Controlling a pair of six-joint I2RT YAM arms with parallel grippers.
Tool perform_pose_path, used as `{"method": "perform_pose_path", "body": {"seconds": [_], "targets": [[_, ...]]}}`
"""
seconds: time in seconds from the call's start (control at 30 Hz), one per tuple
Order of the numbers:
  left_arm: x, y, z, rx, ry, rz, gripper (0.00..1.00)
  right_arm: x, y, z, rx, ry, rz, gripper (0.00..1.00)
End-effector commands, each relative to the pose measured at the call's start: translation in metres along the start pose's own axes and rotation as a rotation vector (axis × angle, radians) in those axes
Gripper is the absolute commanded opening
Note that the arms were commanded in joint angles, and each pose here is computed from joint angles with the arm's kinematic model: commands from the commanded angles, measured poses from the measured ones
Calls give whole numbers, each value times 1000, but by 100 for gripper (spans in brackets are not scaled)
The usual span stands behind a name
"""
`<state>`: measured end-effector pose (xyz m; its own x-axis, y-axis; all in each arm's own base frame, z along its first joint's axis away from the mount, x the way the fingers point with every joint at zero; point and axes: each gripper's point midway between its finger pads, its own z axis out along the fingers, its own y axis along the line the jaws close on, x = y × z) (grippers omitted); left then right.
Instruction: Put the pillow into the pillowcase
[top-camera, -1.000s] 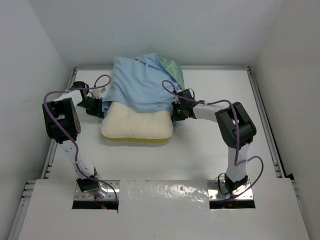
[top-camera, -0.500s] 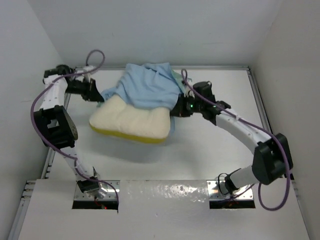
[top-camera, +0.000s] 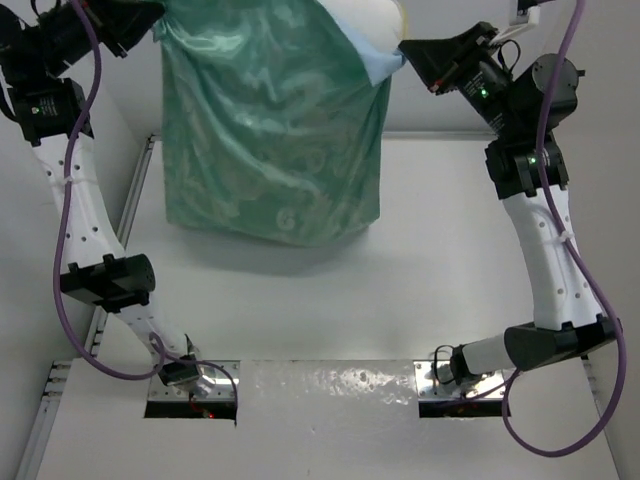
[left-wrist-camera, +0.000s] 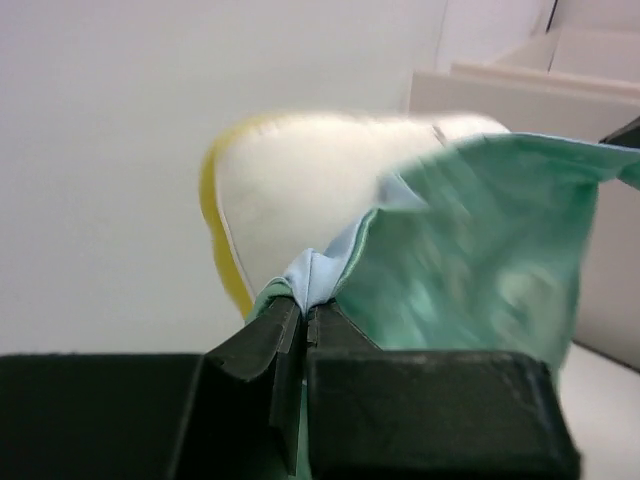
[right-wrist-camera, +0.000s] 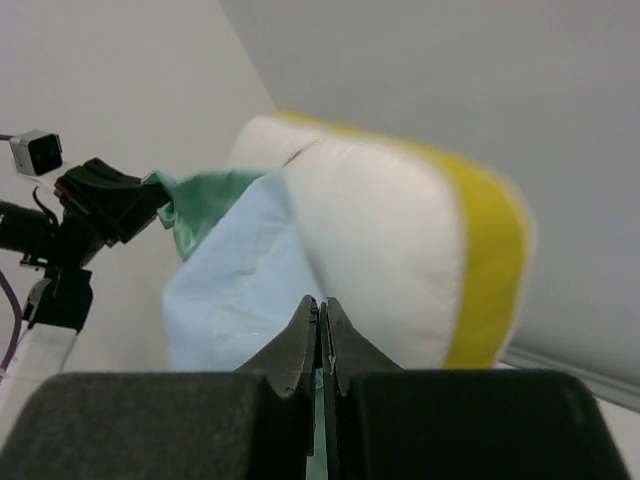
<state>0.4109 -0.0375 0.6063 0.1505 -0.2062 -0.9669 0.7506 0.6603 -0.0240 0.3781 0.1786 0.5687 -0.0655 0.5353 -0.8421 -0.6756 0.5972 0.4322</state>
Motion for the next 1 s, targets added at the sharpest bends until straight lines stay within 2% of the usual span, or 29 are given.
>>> {"method": "perform_pose_path", "body": {"seconds": [0.0, 0.03, 0.07, 0.1, 0.13, 0.17, 0.2, 0.23, 0.27, 0.3, 0.33, 0.4, 0.43, 0.47, 0.5, 0.53, 0.57, 0.6, 0.67, 0.7, 0.73, 0.8, 0.83, 0.87, 0.9, 0.93, 0.97], "targets": [[-59, -18, -6, -17, -196, 22, 0, -37, 20, 3, -32, -129, -6, 0], [-70, -21, -6, -18, -245, 4, 0, -44, 19, 7, -24, -141, -15, 0], [-83, -26, -6, -14, -288, 29, 0, -89, 52, 2, -67, -229, -77, 0], [-92, -26, -6, -15, -317, 54, 0, -107, 60, 3, -73, -263, -117, 0], [-110, -40, -9, -13, -359, 112, 0, -100, 45, 18, -39, -225, -100, 0], [-117, -52, -13, -9, -370, 137, 0, -119, 64, 10, -70, -269, -125, 0], [-119, -58, -14, -3, -368, 147, 0, -112, 64, 10, -81, -243, -109, 0], [-115, -58, -14, 1, -356, 135, 0, -125, 87, -10, -124, -289, -130, 0], [-118, -65, -16, 13, -357, 149, 0, -91, 57, 0, -78, -235, -83, 0], [-127, -74, -19, 35, -390, 208, 0, -95, 52, -6, -44, -281, -85, 0], [-156, -96, -28, 30, -474, 314, 0, -97, 48, -8, -18, -287, -98, 0], [-185, -105, -38, -23, -566, 430, 0, -141, 80, -19, -45, -376, -195, 0], [-200, -128, -46, -20, -606, 550, 0, -152, 91, -24, -53, -387, -210, 0], [-197, -126, -45, -32, -584, 539, 0, -151, 92, -26, -54, -382, -215, 0], [-175, -96, -35, -60, -501, 450, 0, -145, 90, -28, -50, -367, -212, 0], [-161, -94, -31, -62, -450, 394, 0, -116, 70, -32, -3, -303, -184, 0], [-140, -70, -24, -96, -402, 322, 0, -100, 57, -34, 26, -285, -171, 0], [-108, -20, -20, -197, -378, 208, 0, -89, 39, -33, 70, -280, -166, 0], [-99, 8, -16, -255, -359, 162, 0, -84, 17, -23, 154, -247, -211, 0], [-129, -22, -18, -204, -401, 266, 0, -110, 38, -28, 138, -277, -242, 0], [-138, -34, -18, -169, -433, 310, 0, -106, 30, -14, 133, -250, -247, 0], [-133, -45, -13, -131, -426, 308, 0, -105, 38, -10, 84, -233, -254, 0], [-131, -54, -11, -120, -415, 301, 0, -84, 44, -4, 5, -163, -262, 1], [-126, -55, -6, -111, -398, 313, 0, -76, 56, -7, -65, -150, -284, 21], [-122, -61, 1, -87, -391, 298, 0, -41, 40, 0, -67, -64, -276, 35], [-118, -62, 6, -77, -382, 286, 0, -17, 52, 5, -113, -14, -351, 50], [-116, -65, 9, -69, -380, 296, 0, 15, 43, 9, -80, 84, -381, 66]]}}
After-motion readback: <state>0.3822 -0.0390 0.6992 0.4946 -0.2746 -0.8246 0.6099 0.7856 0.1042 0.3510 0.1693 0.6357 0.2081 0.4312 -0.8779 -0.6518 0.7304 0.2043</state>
